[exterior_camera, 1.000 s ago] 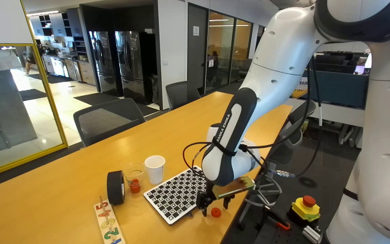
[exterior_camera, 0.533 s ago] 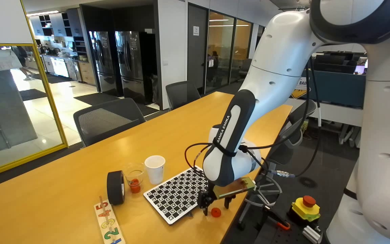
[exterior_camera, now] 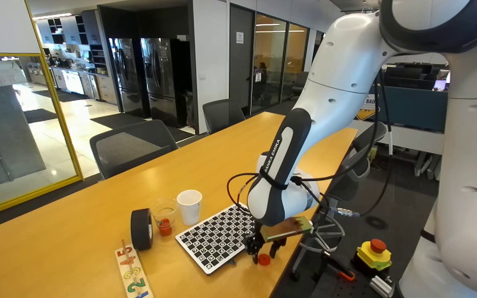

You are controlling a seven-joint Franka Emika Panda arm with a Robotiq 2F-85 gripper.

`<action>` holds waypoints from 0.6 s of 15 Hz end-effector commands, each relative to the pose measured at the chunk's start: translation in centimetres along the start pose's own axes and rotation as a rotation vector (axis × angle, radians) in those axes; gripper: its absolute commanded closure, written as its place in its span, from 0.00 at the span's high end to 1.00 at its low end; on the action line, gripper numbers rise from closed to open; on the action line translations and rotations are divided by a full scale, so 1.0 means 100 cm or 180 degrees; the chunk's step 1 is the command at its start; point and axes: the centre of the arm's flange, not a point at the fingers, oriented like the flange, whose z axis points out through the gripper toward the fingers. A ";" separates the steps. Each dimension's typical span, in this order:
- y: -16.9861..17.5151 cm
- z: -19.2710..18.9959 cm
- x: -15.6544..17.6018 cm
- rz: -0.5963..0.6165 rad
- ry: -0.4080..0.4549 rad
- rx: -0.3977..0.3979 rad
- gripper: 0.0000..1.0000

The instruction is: Put the yellow circles into the white cup and the orange circles into the transparent cup.

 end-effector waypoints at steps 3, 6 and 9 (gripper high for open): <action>-0.002 -0.005 -0.006 0.0000 0.0065 0.0071 0.21; -0.007 -0.023 -0.002 -0.0013 0.0160 -0.0072 0.21; -0.013 -0.047 0.007 -0.0096 0.0335 -0.0230 0.22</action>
